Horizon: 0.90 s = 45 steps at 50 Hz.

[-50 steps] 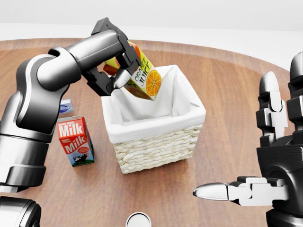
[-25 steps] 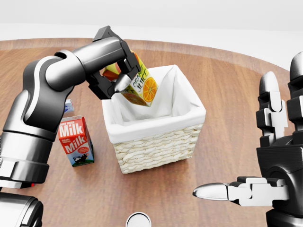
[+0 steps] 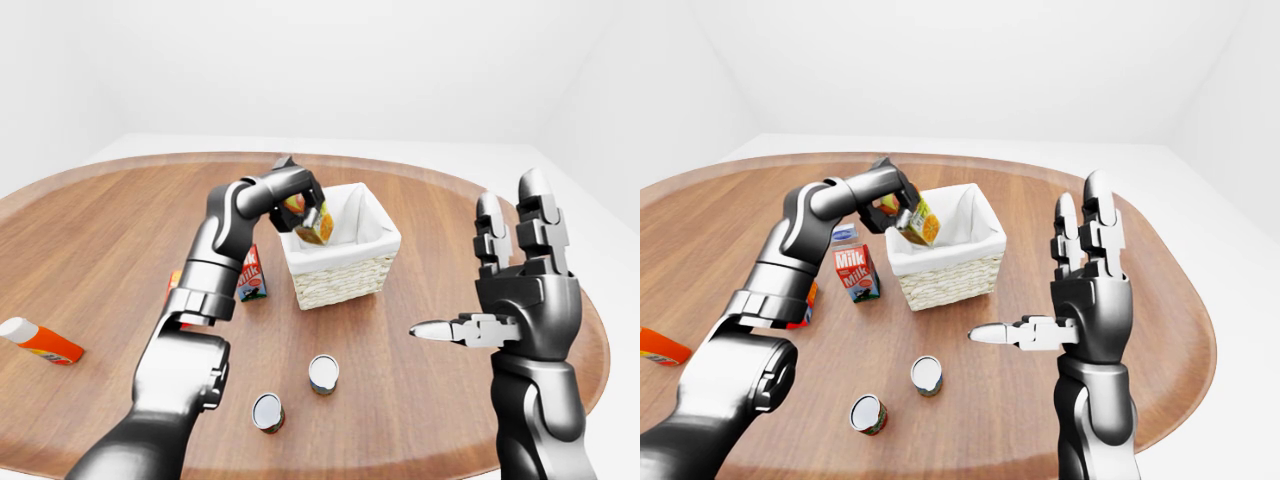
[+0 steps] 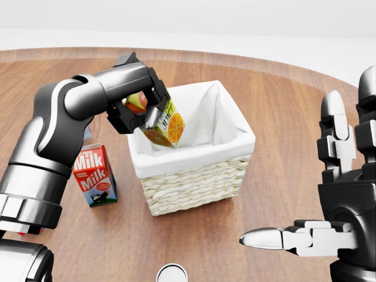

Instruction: Pick up the orange juice, and put it in the basket.

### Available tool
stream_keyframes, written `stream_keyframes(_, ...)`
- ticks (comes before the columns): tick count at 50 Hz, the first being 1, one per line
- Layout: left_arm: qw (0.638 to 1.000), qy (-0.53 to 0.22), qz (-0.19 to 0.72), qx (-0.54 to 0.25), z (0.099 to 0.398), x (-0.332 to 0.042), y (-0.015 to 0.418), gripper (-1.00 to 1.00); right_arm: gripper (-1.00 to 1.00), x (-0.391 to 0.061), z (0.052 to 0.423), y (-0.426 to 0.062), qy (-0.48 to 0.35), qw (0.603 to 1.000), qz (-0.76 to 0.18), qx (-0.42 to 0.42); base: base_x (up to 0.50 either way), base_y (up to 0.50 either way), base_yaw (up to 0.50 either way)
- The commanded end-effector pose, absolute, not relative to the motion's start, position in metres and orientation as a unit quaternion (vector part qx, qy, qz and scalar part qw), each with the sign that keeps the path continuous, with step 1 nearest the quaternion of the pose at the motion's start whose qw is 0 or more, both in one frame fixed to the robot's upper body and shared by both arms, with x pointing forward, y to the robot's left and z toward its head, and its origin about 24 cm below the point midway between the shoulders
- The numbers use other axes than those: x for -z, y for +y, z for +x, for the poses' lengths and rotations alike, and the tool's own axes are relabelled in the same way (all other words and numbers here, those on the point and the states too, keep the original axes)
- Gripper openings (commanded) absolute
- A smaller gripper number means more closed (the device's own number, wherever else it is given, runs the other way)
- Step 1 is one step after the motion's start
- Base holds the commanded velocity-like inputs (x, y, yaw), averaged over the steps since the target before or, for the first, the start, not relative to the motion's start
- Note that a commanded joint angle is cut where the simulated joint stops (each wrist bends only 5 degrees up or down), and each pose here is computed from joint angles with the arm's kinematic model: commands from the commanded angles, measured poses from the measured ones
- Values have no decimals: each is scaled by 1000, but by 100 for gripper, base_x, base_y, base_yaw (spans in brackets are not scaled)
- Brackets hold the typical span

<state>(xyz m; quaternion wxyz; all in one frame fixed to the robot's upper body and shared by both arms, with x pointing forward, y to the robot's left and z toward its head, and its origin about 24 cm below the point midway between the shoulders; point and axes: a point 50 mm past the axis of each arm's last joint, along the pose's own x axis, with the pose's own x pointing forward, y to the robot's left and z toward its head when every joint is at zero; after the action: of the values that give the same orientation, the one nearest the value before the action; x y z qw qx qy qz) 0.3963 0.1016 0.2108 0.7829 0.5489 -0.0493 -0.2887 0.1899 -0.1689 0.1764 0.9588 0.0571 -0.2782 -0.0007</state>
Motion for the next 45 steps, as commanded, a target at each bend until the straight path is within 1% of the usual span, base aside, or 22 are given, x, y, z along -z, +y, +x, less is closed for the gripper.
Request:
stream_keyframes(1, 757, -13, 599, 260, 403, -207, 111, 100, 100, -176, 190, -169, -277, 959, 57, 1, 0, 0, 0)
stream_keyframes(4, 760, -13, 593, 265, 402, -209, 111, 100, 100, -175, 191, -169, -275, 960, 57, 1, 0, 0, 0)
stream_keyframes(7, 770, -35, 578, 268, 400, -216, 107, 100, 100, -175, 190, -169, -274, 960, 57, 0, 0, 0, 0)
stream_keyframes(15, 776, -54, 568, 269, 399, -224, 103, 100, 100, -176, 190, -169, -277, 959, 57, 1, 0, 0, 0)
stream_keyframes(26, 792, -111, 535, 270, 391, -244, 97, 100, 100, -173, 192, -169, -270, 961, 56, 1, 0, 0, 0)
stream_keyframes(39, 791, -100, 538, 273, 391, -237, 98, 100, 100, -172, 192, -168, -267, 962, 56, 1, 0, 0, 0)
stream_keyframes(45, 814, -148, 481, 290, 378, -236, 92, 100, 100, -170, 193, -168, -261, 964, 56, 1, 0, 0, 0)
